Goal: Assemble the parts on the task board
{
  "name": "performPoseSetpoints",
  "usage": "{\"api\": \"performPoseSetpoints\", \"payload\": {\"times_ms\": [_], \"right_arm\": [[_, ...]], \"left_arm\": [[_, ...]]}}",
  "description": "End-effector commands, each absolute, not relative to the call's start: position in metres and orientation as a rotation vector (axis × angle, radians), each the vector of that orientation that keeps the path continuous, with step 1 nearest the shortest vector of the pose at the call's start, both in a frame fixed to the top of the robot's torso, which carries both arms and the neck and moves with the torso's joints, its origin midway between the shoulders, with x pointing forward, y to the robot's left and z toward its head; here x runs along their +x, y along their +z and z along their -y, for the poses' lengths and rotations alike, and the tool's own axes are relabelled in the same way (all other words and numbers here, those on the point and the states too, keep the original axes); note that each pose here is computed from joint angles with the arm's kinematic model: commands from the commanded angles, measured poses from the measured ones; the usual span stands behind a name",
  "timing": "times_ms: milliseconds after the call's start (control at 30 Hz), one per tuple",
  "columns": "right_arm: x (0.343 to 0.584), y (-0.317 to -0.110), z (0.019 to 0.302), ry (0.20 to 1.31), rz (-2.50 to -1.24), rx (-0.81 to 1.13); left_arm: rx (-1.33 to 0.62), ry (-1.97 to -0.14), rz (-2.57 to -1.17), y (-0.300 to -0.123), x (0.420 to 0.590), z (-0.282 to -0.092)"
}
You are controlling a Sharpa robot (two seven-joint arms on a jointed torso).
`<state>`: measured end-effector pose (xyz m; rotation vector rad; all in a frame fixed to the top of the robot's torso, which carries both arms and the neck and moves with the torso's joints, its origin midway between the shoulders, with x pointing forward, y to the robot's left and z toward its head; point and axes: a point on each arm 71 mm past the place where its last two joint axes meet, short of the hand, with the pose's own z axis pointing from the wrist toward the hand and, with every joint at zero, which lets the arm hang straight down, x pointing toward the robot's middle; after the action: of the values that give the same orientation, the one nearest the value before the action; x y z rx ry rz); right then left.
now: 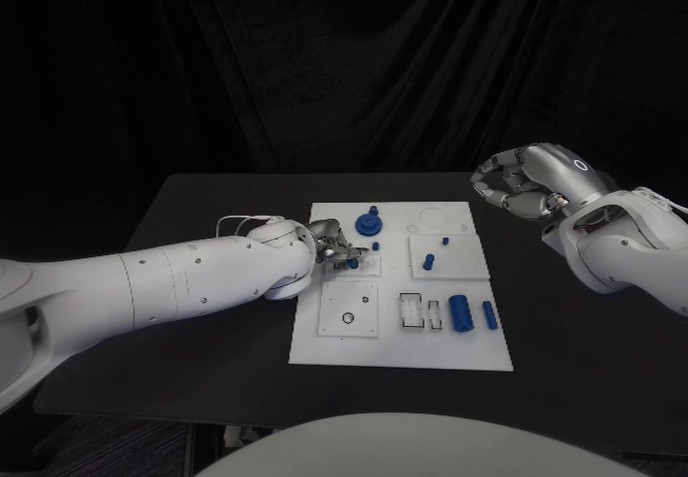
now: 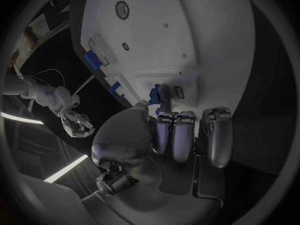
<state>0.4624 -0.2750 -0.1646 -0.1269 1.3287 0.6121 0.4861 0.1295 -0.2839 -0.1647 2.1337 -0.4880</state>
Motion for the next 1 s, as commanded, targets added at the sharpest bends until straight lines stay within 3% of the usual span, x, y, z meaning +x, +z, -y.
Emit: {"api": "performPoseSetpoints", "payload": {"times_ms": [33, 733, 1000], "right_arm": [[0.462, -0.166, 0.276, 0.601, -1.336, -0.114], [0.463, -0.166, 0.277, 0.597, -1.338, -0.113], [0.462, -0.166, 0.277, 0.599, -1.334, -0.114]], "left_arm": [[-0.170, -0.504, -2.140, -0.285, 0.484, -0.128], [-0.164, -0.547, -2.107, -0.283, 0.484, -0.128], [-0.149, -0.563, -2.008, -0.275, 0.480, -0.134]]}}
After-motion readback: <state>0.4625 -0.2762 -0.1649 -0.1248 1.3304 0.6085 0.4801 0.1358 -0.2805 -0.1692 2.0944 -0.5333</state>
